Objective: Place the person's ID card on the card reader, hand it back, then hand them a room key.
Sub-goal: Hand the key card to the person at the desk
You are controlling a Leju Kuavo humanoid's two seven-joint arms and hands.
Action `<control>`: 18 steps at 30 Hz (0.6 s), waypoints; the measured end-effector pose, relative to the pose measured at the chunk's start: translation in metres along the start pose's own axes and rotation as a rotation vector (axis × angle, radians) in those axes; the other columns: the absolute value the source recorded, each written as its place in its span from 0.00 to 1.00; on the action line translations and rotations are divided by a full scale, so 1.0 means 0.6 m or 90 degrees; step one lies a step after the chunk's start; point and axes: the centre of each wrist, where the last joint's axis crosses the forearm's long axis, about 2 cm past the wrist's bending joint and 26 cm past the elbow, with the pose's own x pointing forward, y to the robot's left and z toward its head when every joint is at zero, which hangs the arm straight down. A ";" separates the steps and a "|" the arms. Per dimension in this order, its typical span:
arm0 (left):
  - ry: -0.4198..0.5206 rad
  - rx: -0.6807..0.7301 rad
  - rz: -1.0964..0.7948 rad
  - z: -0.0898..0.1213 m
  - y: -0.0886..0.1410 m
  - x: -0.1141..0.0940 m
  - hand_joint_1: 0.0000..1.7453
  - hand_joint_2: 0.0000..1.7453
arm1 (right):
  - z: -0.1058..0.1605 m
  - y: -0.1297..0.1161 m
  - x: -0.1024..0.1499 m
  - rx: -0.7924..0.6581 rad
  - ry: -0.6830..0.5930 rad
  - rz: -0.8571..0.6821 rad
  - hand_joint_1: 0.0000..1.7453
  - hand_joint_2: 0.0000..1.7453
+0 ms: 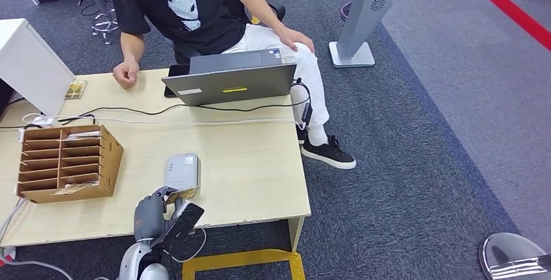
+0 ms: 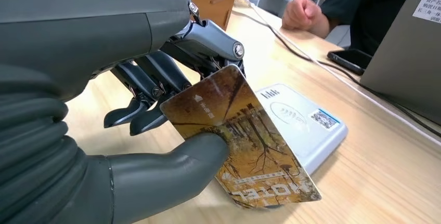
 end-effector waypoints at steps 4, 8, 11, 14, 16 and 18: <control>0.003 0.027 -0.041 0.003 0.019 -0.014 1.00 1.00 | 0.000 0.000 -0.001 0.001 0.006 -0.004 0.00 1.00; 0.005 0.128 -0.043 -0.001 0.069 -0.020 1.00 1.00 | 0.001 0.001 -0.003 0.001 0.017 -0.004 0.00 1.00; 0.000 0.220 -0.034 -0.012 0.125 -0.020 1.00 1.00 | 0.001 0.001 -0.004 0.001 0.026 0.001 0.00 1.00; -0.021 0.322 -0.035 -0.025 0.196 -0.018 1.00 1.00 | 0.001 0.002 -0.006 0.001 0.036 0.010 0.00 1.00; -0.045 0.388 -0.050 -0.031 0.244 -0.014 1.00 1.00 | 0.001 0.002 -0.007 0.001 0.042 0.017 0.00 1.00; -0.068 0.444 -0.078 -0.036 0.287 -0.011 1.00 1.00 | 0.002 0.002 -0.007 0.002 0.045 0.020 0.00 1.00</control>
